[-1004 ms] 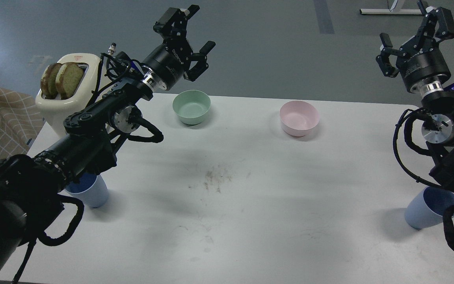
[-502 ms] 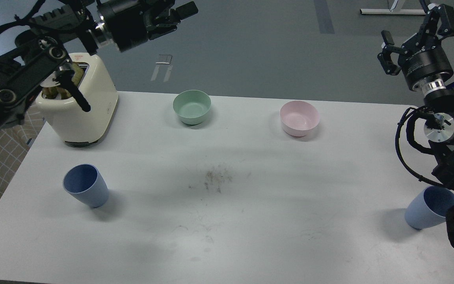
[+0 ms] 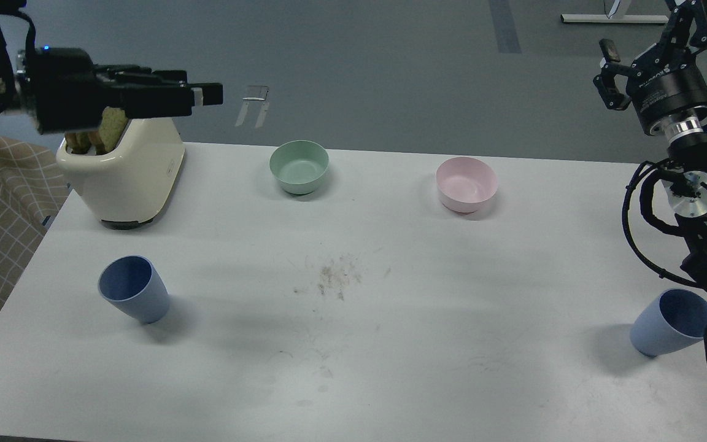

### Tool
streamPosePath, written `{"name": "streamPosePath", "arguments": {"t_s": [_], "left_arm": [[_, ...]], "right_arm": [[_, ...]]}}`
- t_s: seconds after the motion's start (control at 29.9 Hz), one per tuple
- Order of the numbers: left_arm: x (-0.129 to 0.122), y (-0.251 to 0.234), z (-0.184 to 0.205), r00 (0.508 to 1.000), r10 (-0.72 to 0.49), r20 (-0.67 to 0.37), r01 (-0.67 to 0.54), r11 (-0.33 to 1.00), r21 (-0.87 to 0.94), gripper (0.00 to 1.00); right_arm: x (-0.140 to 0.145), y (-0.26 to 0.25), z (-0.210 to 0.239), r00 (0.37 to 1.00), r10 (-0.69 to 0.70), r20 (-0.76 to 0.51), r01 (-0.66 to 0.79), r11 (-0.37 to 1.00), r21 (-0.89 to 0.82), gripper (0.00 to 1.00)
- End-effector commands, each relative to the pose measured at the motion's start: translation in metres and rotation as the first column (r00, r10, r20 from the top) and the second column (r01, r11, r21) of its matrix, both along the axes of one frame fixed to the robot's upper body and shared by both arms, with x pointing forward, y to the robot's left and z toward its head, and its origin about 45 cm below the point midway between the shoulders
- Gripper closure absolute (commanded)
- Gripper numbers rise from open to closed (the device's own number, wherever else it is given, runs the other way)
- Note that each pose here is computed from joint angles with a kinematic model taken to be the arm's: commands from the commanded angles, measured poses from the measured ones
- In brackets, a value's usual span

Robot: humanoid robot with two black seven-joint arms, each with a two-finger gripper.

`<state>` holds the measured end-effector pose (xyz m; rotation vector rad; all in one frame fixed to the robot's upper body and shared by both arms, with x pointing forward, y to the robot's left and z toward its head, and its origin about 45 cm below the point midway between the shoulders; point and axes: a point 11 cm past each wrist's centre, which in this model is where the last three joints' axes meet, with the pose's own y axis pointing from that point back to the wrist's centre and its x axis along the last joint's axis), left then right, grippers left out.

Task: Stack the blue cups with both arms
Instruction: 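Swing the left arm out and lower the left gripper to the nearby blue cup, then grasp the blue cup with the left gripper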

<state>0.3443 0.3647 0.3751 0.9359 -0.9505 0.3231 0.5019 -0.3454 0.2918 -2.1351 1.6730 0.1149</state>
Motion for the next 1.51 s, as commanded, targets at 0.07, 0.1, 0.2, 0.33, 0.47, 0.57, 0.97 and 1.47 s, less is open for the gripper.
{"name": "streamPosePath", "arguments": {"t_s": [0.07, 0.1, 0.2, 0.33, 0.47, 0.57, 0.97, 1.47], "left_arm": [[-0.029, 0.046, -0.027, 0.992, 0.091, -0.093, -0.077, 0.986, 0.146, 0.02], [-0.031, 0.051, -0.029, 0.990, 0.101, -0.098, -0.084, 0.984, 0.157, 0.02], [-0.043, 0.065, -0.050, 0.984, 0.121, -0.130, -0.092, 0.973, 0.211, 0.02], [-0.054, 0.071, -0.072, 0.978, 0.122, -0.170, -0.080, 0.969, 0.234, 0.02], [-0.053, 0.077, -0.090, 0.971, 0.139, -0.196, -0.091, 0.967, 0.239, 0.02], [-0.050, 0.084, -0.103, 0.964, 0.163, -0.210, -0.109, 0.963, 0.245, 0.02], [-0.056, 0.086, -0.149, 0.937, 0.185, -0.296, -0.114, 0.964, 0.241, 0.04], [-0.061, 0.088, -0.176, 0.926, 0.174, -0.334, -0.074, 0.954, 0.292, 0.64]], "right_arm": [[-0.002, 0.004, -0.001, 1.000, 0.018, 0.001, -0.018, 1.000, -0.011, 0.00], [-0.002, 0.004, -0.001, 1.000, 0.019, -0.001, -0.019, 1.000, -0.014, 0.00], [-0.002, 0.005, -0.003, 1.000, 0.024, -0.004, -0.024, 1.000, -0.016, 0.00], [-0.002, 0.009, -0.003, 0.999, 0.034, -0.002, -0.034, 0.999, -0.016, 0.00], [-0.003, 0.008, -0.005, 0.999, 0.032, -0.007, -0.032, 0.999, -0.015, 0.00], [-0.004, 0.007, -0.007, 0.999, 0.031, -0.010, -0.031, 0.999, -0.014, 0.00], [-0.006, 0.006, -0.012, 0.999, 0.028, -0.020, -0.029, 0.999, -0.014, 0.00], [-0.009, 0.002, -0.020, 0.999, 0.022, -0.034, -0.023, 1.000, -0.017, 0.00]]}}
